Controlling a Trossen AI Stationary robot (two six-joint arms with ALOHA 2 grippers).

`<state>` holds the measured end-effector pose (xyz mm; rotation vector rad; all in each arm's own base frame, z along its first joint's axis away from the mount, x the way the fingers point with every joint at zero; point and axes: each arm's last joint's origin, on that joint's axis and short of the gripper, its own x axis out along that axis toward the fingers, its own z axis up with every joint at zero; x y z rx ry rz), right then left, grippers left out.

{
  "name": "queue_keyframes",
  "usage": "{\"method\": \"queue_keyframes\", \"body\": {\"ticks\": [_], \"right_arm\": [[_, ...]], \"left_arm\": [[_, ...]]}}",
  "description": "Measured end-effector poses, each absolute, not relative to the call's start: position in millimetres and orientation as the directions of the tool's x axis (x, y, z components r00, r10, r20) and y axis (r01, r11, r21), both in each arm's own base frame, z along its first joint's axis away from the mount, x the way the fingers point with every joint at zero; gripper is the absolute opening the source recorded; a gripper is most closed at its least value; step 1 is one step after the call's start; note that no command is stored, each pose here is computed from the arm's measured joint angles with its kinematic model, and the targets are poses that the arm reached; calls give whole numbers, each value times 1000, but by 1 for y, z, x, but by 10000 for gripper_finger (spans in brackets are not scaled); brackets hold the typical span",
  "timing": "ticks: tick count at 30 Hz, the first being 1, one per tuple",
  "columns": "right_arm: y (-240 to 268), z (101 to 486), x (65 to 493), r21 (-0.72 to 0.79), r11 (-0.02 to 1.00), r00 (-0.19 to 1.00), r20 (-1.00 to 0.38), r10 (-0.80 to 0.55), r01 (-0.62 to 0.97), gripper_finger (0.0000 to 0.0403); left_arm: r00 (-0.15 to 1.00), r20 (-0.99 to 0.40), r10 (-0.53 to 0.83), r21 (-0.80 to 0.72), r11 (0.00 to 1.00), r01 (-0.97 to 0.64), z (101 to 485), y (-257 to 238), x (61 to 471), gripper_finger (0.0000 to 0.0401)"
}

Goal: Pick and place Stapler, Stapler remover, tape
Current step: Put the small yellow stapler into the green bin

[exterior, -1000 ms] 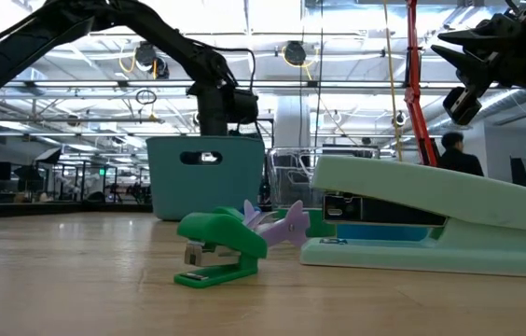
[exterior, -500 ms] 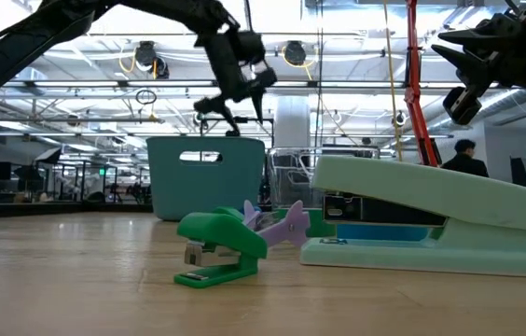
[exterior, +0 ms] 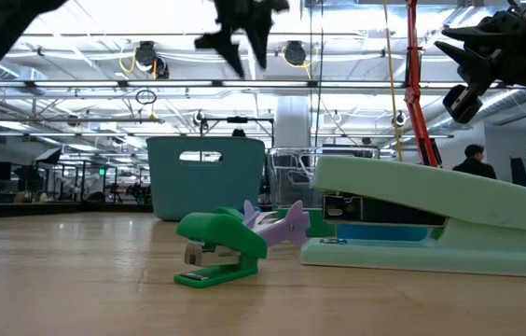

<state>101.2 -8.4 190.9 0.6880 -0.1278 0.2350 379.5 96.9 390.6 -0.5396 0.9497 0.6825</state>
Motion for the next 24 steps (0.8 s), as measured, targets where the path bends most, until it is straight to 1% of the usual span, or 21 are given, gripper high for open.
{"method": "queue_keyframes", "body": {"ticks": [6,9,11,17,22,24], "right_arm": [[-7,197,99,572,752,943,246,225,-329,50],[-6,201,98,536,759,925,290,246,-370,50],[-6,201,99,527,766,926,286,247,-368,50],[-7,211,104,526,776,935,255,247,-349,50],[-7,216,112,542,764,936,194,292,-351,50],[-7,216,116,551,757,935,169,311,-351,50]], "left_arm": [[542,-770,336,-131,749,-649,422,43,373,228],[573,-739,354,-112,774,-623,431,19,367,228],[584,-727,361,-97,788,-608,432,6,367,227],[612,-715,338,-101,816,-569,427,-23,371,228],[614,-713,339,-100,818,-567,400,-40,382,228],[643,-694,323,-135,819,-557,390,-46,385,228]]}}
